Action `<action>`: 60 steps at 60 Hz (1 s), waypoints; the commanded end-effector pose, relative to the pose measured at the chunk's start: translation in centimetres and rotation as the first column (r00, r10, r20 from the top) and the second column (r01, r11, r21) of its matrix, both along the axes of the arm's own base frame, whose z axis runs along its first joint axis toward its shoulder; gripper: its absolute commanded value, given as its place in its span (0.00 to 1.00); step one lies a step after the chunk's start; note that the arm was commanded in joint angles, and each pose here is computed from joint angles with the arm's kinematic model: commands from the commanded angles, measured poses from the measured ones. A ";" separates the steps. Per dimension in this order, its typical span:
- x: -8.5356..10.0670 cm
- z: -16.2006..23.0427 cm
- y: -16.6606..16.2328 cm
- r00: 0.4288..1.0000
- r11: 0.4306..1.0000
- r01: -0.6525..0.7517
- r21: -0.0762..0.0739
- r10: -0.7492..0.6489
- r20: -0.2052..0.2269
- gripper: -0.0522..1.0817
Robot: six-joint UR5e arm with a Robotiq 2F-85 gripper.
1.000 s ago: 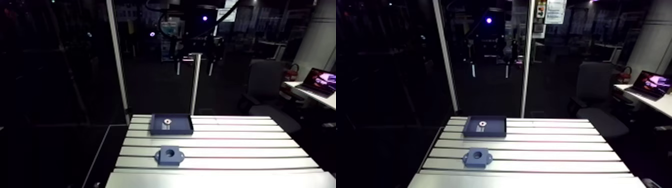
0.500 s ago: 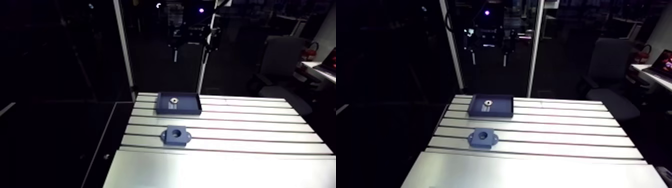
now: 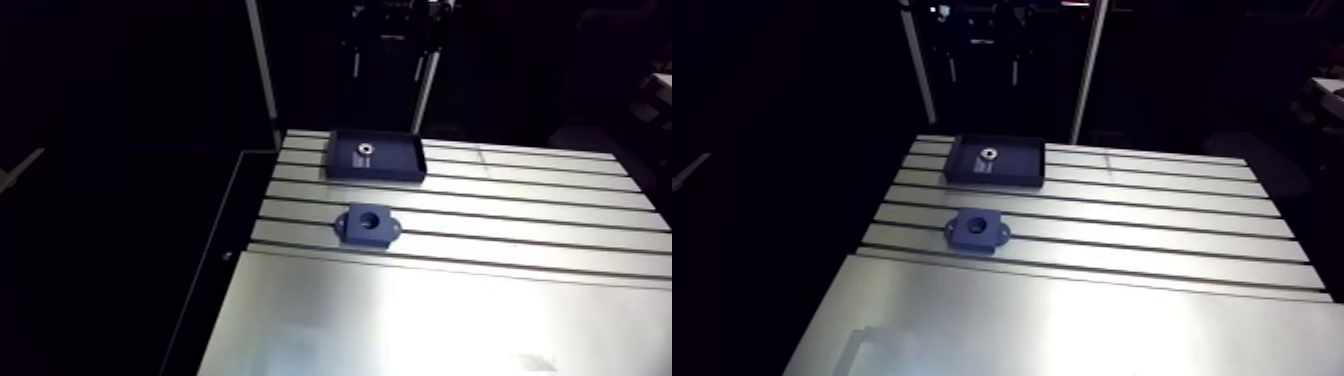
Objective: Pick up the bearing and press it into the housing until flush.
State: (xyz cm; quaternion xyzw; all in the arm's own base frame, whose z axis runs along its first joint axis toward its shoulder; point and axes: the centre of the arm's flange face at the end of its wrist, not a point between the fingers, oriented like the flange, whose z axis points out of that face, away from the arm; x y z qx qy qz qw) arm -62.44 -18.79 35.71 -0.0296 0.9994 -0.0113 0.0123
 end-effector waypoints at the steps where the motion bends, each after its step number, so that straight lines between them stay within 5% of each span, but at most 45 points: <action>1: -5.7 -3.7 -1.2 1.000 0.999 -0.020 0.029 0.020 -0.014 0.05; 16: -6.2 -6.2 -1.3 1.000 0.999 -0.025 0.032 0.025 0.016 0.05; 37: -7.2 -9.0 -1.4 1.000 0.999 -0.030 0.029 0.030 0.000 0.06; 60: -8.0 -11.6 -1.9 1.000 0.999 -0.029 0.015 0.029 0.008 0.23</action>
